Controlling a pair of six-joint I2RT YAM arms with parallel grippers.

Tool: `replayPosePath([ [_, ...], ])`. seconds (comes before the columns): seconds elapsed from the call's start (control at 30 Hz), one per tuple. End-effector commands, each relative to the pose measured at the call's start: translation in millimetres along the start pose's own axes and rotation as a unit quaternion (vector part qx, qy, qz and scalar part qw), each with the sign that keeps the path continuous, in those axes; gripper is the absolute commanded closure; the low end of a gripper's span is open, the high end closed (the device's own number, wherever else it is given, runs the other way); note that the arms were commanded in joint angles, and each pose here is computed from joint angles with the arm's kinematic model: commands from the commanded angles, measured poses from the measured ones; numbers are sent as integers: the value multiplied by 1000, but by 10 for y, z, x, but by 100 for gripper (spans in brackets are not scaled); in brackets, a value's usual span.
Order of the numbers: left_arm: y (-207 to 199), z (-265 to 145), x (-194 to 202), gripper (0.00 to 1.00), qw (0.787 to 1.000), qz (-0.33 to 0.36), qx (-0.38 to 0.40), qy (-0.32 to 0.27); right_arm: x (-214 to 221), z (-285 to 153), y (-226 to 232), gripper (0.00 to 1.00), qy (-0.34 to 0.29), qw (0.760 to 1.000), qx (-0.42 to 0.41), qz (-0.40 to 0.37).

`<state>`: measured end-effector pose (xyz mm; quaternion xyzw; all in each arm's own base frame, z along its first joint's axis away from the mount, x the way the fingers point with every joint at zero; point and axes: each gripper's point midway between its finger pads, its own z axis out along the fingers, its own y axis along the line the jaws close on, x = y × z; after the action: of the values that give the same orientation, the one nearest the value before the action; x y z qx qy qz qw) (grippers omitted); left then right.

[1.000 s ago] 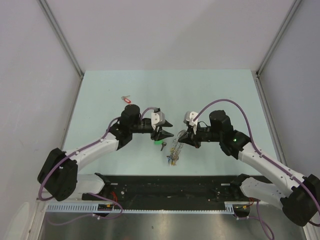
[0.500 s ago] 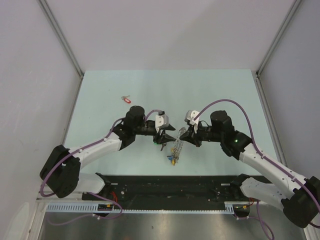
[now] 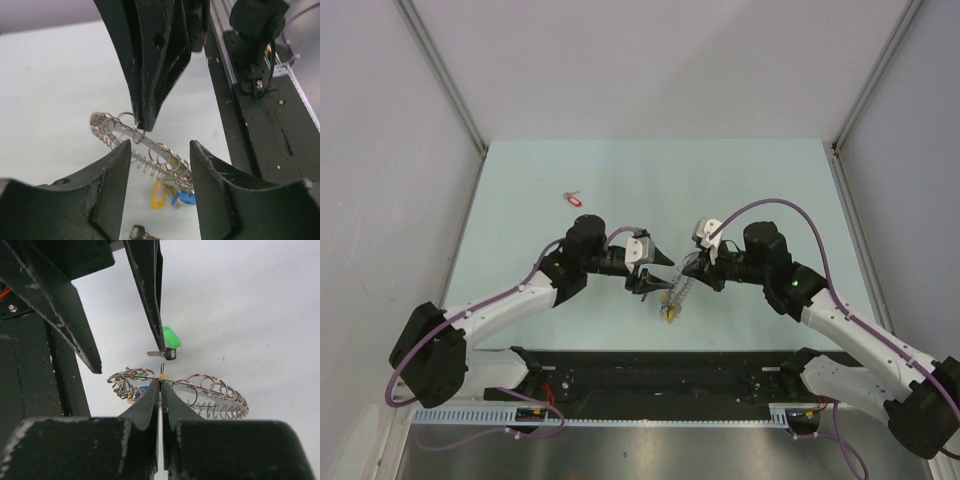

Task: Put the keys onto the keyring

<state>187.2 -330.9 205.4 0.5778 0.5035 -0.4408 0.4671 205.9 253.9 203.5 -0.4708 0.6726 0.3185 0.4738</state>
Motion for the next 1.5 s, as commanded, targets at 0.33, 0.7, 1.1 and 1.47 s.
replayPosePath([
  [0.33,-4,-121,-267,50,998,5,39,-54,-503,-136,259,100,-76,993,-67,-55],
  [0.7,-89,-25,-214,66,996,-7,74,-41,-500,-131,309,100,-77,992,-83,-56],
  [1.1,-136,47,-152,76,995,-23,94,-27,-492,-128,347,100,-76,991,-92,-58],
  [1.47,-162,54,-149,81,994,-22,107,-24,-482,-139,367,100,-75,991,-96,-58],
])
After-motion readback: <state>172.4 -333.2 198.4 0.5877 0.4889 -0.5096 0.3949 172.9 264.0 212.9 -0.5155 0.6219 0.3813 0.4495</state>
